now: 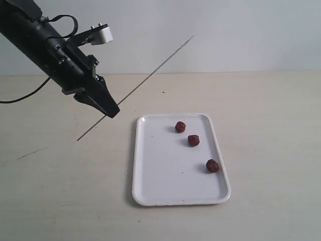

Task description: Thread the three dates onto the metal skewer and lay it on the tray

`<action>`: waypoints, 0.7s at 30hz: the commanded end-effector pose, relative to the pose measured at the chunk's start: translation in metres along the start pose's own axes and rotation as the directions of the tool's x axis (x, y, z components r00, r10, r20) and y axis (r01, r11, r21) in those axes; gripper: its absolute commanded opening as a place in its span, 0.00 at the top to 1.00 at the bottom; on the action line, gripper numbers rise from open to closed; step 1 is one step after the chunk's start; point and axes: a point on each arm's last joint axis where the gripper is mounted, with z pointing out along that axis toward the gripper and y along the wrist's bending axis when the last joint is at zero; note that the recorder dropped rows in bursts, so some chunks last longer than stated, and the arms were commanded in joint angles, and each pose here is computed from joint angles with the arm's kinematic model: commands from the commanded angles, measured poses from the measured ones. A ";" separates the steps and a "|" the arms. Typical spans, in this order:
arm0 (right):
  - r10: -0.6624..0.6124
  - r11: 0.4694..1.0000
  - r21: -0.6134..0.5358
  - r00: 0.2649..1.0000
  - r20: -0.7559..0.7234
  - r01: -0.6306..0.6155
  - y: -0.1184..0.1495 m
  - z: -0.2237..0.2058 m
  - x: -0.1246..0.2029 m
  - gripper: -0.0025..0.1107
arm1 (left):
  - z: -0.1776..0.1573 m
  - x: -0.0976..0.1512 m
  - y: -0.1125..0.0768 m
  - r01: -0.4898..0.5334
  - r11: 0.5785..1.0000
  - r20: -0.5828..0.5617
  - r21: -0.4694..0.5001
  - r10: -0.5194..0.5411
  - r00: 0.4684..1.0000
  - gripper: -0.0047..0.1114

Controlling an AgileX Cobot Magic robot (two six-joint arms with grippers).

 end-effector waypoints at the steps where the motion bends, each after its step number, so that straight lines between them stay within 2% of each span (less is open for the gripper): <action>1: -0.336 0.938 0.004 0.913 -0.230 0.346 0.032 0.047 -0.025 0.98 | -0.010 0.003 0.004 0.003 1.000 0.028 -0.009 -0.003 1.000 0.96; 6: -0.532 0.786 -0.053 0.631 -0.565 0.616 0.050 0.111 -0.046 0.98 | -0.014 0.005 0.009 0.010 1.000 0.034 -0.017 -0.009 0.999 0.96; 9: -0.543 0.693 -0.066 0.459 -0.703 0.718 0.056 0.144 -0.064 0.98 | -0.015 0.006 0.010 0.014 1.000 0.038 -0.018 -0.014 0.999 0.96; 10: -0.521 0.677 -0.069 0.412 -0.748 0.733 0.055 0.155 -0.066 0.98 | -0.015 0.006 0.010 0.014 1.000 0.038 -0.018 -0.014 0.999 0.96; 13: -0.429 0.681 -0.081 0.307 -0.849 0.728 0.051 0.187 -0.062 0.98 | -0.015 0.006 0.010 0.014 1.000 0.038 -0.018 -0.014 0.999 0.96; 15: -0.362 0.703 -0.088 0.249 -0.898 0.706 0.049 0.202 -0.056 0.98 | -0.015 0.006 0.010 0.014 1.000 0.038 -0.018 -0.014 0.999 0.96; 18: -0.301 0.749 -0.098 0.204 -0.932 0.656 0.044 0.221 -0.042 0.98 | -0.017 0.008 0.013 0.021 0.999 0.038 -0.025 -0.020 0.999 0.96; 21: -0.301 0.782 -0.133 0.183 -0.936 0.608 0.039 0.234 -0.026 0.98 | -0.022 0.011 0.019 0.049 0.998 0.048 -0.034 -0.047 0.998 0.96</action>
